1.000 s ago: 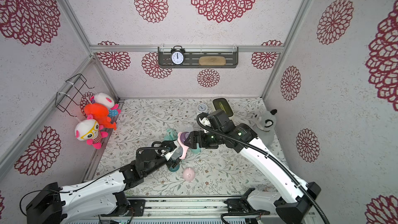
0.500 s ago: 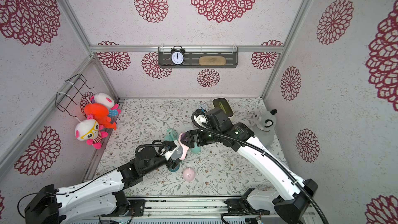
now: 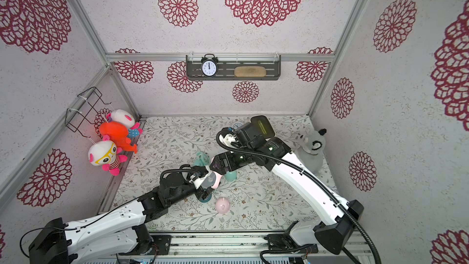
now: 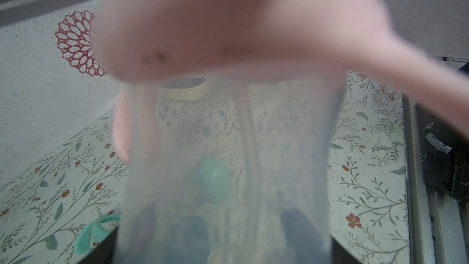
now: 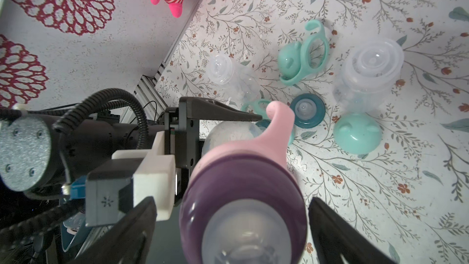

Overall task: Assemble the baby bottles
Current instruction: Screw the nipple onto the baby bottle.

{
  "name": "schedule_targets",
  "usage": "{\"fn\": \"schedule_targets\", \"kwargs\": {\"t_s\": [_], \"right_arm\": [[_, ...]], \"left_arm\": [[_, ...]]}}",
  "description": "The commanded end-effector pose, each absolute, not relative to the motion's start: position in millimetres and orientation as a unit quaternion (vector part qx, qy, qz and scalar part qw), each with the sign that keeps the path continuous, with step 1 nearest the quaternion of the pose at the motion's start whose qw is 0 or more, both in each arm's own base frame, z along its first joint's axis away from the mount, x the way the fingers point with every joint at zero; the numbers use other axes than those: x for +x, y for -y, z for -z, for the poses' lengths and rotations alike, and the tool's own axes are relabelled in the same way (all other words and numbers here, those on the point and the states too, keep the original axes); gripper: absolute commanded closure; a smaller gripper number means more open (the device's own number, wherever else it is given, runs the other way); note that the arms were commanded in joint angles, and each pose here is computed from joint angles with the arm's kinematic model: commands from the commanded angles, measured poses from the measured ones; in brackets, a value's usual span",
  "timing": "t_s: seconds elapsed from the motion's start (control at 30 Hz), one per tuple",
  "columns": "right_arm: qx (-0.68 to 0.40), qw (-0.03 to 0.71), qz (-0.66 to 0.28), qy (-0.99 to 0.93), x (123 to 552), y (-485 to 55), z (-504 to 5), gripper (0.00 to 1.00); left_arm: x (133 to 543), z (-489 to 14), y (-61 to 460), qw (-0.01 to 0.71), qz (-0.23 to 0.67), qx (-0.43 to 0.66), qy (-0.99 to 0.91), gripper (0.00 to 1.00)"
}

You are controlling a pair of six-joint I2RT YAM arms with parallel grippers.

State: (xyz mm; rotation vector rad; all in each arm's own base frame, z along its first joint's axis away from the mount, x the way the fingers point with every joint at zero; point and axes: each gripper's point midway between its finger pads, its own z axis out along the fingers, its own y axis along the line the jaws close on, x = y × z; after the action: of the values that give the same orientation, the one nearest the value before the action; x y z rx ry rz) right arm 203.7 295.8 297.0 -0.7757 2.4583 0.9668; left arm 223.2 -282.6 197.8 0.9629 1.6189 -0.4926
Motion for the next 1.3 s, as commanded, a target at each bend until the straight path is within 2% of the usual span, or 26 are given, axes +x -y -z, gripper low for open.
{"fn": "schedule_targets", "kwargs": {"t_s": [0.0, 0.63, 0.73, 0.93, 1.1, 1.27], "right_arm": [[-0.298, 0.196, -0.332, -0.873, 199.7, -289.8, -302.9, 0.07], [-0.318, 0.179, -0.344, -0.865, 199.9, -291.0, -306.3, 0.13], [-0.316, 0.177, -0.344, -0.866, 201.4, -290.8, -304.0, 0.18], [-0.317, 0.173, -0.347, -0.865, 201.3, -292.6, -300.8, 0.20], [-0.319, 0.171, -0.353, -0.863, 200.3, -294.4, -301.4, 0.25], [-0.324, 0.165, -0.358, -0.860, 198.6, -296.0, -301.4, 0.35]], "left_arm": [[224.8, -222.9, 283.6, 0.587, 0.219, 0.402, -0.667, 1.00], [221.7, -222.1, 282.2, 0.581, 0.224, 0.402, -0.671, 1.00], [221.4, -222.2, 281.9, 0.581, 0.226, 0.401, -0.672, 1.00], [220.9, -224.2, 281.8, 0.582, 0.227, 0.400, -0.671, 1.00], [220.2, -224.8, 282.9, 0.581, 0.230, 0.401, -0.670, 1.00], [221.9, -222.1, 284.4, 0.578, 0.225, 0.403, -0.673, 1.00]]}}
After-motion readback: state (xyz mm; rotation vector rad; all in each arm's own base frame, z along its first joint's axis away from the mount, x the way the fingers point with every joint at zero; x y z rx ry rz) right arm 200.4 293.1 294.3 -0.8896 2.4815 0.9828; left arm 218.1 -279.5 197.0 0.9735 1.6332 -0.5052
